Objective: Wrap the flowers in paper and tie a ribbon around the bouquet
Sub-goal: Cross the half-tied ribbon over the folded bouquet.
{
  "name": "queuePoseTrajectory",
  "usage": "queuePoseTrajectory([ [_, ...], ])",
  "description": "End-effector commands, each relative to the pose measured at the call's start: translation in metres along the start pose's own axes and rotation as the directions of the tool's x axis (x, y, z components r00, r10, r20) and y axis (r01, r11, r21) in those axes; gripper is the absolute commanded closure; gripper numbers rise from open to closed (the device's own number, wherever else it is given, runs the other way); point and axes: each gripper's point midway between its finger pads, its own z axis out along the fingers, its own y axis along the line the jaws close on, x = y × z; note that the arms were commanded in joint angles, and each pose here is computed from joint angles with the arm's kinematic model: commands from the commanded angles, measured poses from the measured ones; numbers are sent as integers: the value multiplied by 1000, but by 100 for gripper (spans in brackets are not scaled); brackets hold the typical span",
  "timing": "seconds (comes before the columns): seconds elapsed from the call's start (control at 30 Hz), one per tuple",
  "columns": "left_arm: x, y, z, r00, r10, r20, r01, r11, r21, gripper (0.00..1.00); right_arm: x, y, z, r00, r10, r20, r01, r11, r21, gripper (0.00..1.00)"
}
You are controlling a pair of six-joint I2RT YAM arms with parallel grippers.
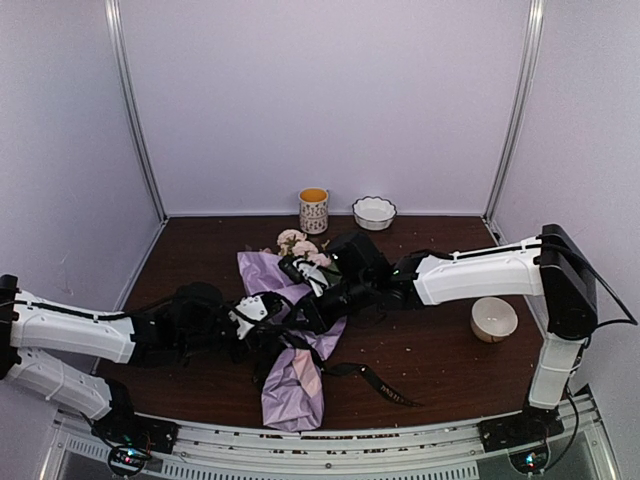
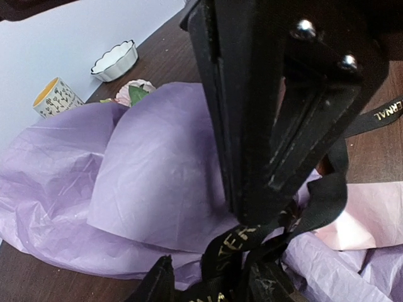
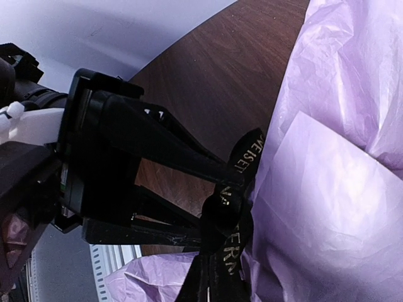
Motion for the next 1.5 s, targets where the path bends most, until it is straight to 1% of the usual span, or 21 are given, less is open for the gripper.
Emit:
queuePoseTrajectory([
  [0.0,-26,3,1,997,-6,77,5,1000,2,59,-20,12,-10,998,-24,59,24,1000,-11,100],
  [0.03,-27,3,1,997,-8,81,8,1000,3,60,-20,12,-10,998,-23,58,24,1000,-12,100],
  [0.13,-27,1,1,996,-6,85,4,1000,17,69,-18,12,-10,998,-25,50,25,1000,-7,100],
  [0.2,-22,-1,4,998,1,66,-2,1000,22,70,-16,9,-11,999,-25,42,25,1000,10,99],
  [0.27,-16,-4,7,999,8,41,-9,1000,29,69,-14,5,-12,999,-26,34,25,999,26,97],
  [0.4,-9,-4,12,1000,16,17,-16,1000,22,62,-8,-2,-11,1000,-17,5,16,999,47,92],
  [0.47,-8,-2,16,1000,17,9,-17,1000,6,62,-5,-1,-11,1000,-16,-4,16,999,40,90],
  [0.67,-9,-3,23,1000,17,4,-17,1000,11,62,6,12,-13,999,-22,-31,21,999,-34,77],
  [0.8,-8,-5,26,1000,10,3,-10,1000,19,60,16,7,-8,998,-8,-56,7,1000,-19,75],
  [0.93,-5,-6,29,1000,4,-6,-4,1000,18,60,14,4,-4,999,4,-43,-5,1000,-14,75],
  [1.0,-5,-5,30,1000,1,-7,-1,1000,14,64,12,3,-3,999,7,-36,-8,1000,-13,75],
  [1.1,-5,-8,31,1000,-2,-4,2,1000,28,74,12,1,1,999,16,-38,-16,1000,-14,75],
  [1.17,-7,-9,30,1000,-13,7,12,999,36,82,13,-1,3,999,26,-42,-27,1000,-12,75],
  [1.27,-9,-9,28,999,-29,28,28,999,36,98,12,-1,4,999,32,-35,-32,999,-12,75],
  [1.3,-9,-9,27,999,-34,34,33,999,35,100,11,-1,4,999,33,-31,-33,999,-13,75],
  [1.47,-10,-10,20,998,-49,51,46,998,43,100,10,-3,7,999,41,-26,-41,999,-9,75],
])
